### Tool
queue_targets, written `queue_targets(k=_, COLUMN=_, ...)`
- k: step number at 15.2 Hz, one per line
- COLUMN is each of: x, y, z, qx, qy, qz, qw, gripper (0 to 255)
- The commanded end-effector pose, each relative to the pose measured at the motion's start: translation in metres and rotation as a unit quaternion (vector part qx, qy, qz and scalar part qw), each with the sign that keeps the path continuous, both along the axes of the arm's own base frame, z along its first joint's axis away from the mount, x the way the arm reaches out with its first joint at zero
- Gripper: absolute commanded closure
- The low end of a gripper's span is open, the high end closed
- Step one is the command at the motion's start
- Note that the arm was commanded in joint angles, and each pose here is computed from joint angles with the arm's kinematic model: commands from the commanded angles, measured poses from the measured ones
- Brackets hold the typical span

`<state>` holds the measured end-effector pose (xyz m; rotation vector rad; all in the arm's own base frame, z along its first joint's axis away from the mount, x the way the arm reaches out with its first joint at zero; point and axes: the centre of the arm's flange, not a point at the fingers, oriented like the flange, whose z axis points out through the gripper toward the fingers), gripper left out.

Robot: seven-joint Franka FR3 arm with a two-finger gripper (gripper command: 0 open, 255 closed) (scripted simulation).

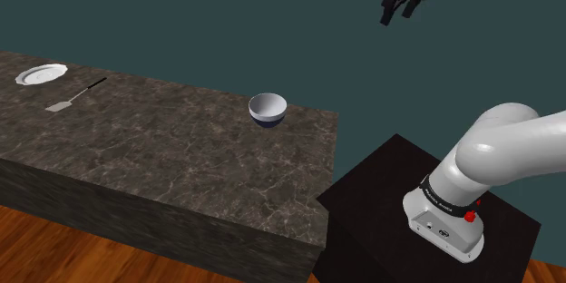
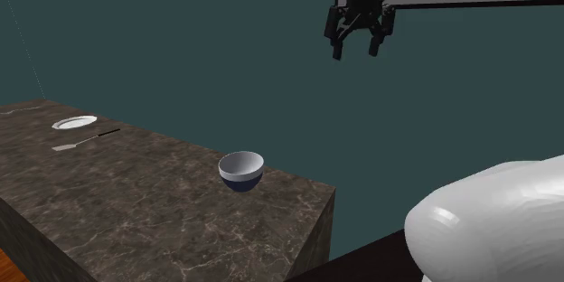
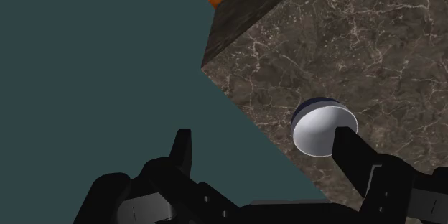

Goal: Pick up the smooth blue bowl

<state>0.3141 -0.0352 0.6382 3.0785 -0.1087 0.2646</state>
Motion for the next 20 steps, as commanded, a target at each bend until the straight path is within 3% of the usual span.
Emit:
queue_targets(k=1, x=0.0, y=0.0, z=0.0, qx=0.0, qy=0.0, qz=0.0, qw=1.0, gripper=0)
queue_targets(k=20, x=0.161, y=0.127, z=-0.159, qx=-0.016, qy=0.039, qz=0.003, qw=0.9991, gripper=0)
